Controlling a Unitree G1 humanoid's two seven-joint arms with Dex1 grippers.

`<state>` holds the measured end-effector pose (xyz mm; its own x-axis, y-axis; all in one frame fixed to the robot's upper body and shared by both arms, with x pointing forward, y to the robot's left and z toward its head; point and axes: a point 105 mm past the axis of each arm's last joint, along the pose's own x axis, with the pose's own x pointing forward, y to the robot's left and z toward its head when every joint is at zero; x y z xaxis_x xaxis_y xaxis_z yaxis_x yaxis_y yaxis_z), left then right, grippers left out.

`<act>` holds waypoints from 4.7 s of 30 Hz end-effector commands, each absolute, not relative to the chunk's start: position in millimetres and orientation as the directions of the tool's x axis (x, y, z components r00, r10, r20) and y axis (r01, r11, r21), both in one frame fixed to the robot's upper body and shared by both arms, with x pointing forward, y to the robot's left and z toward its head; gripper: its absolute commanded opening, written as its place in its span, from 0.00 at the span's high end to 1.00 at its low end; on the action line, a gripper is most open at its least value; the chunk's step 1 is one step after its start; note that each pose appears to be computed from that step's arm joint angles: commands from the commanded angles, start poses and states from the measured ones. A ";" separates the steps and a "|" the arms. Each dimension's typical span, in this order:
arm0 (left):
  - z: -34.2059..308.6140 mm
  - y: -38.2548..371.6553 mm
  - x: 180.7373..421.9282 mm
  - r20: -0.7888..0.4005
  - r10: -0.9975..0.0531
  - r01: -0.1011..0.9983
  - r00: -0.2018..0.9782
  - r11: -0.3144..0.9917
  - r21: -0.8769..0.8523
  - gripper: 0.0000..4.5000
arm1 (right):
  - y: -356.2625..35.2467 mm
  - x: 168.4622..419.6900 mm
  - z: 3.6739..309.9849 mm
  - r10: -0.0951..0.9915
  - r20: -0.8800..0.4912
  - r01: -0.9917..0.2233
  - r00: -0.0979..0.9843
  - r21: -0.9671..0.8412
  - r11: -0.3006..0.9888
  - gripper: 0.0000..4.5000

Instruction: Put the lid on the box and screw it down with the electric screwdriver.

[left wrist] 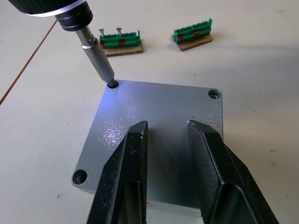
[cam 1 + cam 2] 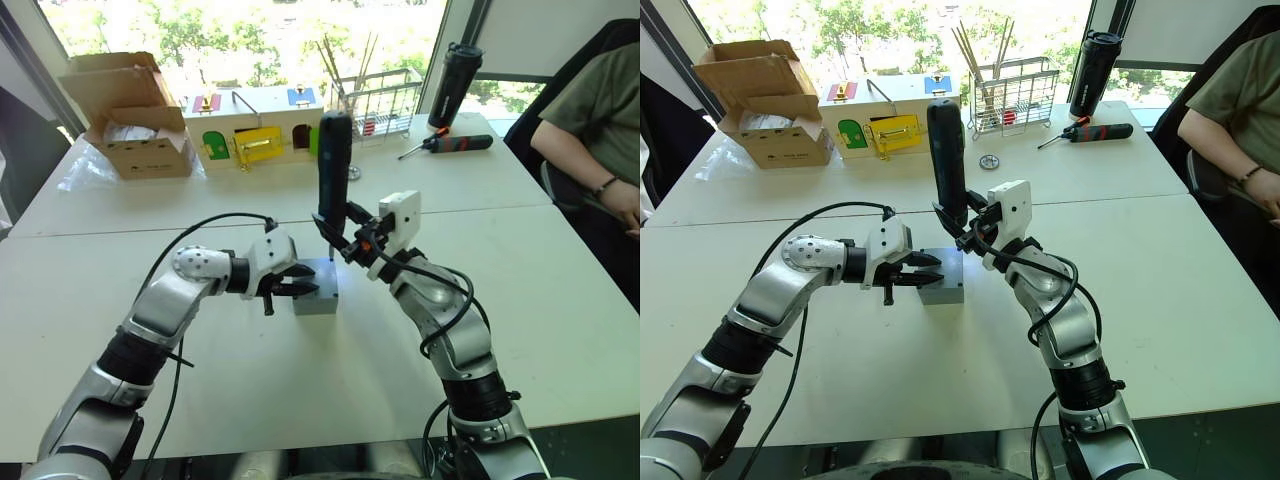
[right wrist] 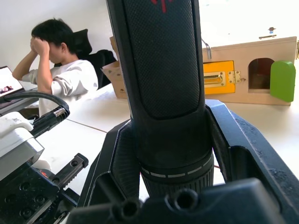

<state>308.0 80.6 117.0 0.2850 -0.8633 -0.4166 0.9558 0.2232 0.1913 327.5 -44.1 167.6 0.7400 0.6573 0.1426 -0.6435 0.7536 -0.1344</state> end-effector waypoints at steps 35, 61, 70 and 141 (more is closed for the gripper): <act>164.7 84.9 319.8 -0.287 -0.910 0.950 0.299 0.257 0.177 0.71 | -126.7 318.9 310.8 0.549 0.198 -0.576 0.812 0.119 0.809 0.61; 165.3 40.6 267.1 -0.349 -0.937 0.964 0.038 -0.058 0.260 0.71 | -327.9 300.9 165.2 0.260 -0.794 -0.038 0.550 0.287 0.957 0.61; 155.4 56.3 273.6 -0.371 -0.922 0.974 0.112 0.027 0.226 0.71 | -335.6 312.1 146.4 0.221 -0.832 -0.029 0.508 0.240 0.970 0.61; 117.0 92.9 398.5 -0.443 -0.733 0.852 0.516 0.385 0.355 0.70 | -70.0 249.4 122.7 0.788 -0.457 -0.899 0.412 -0.060 0.435 0.00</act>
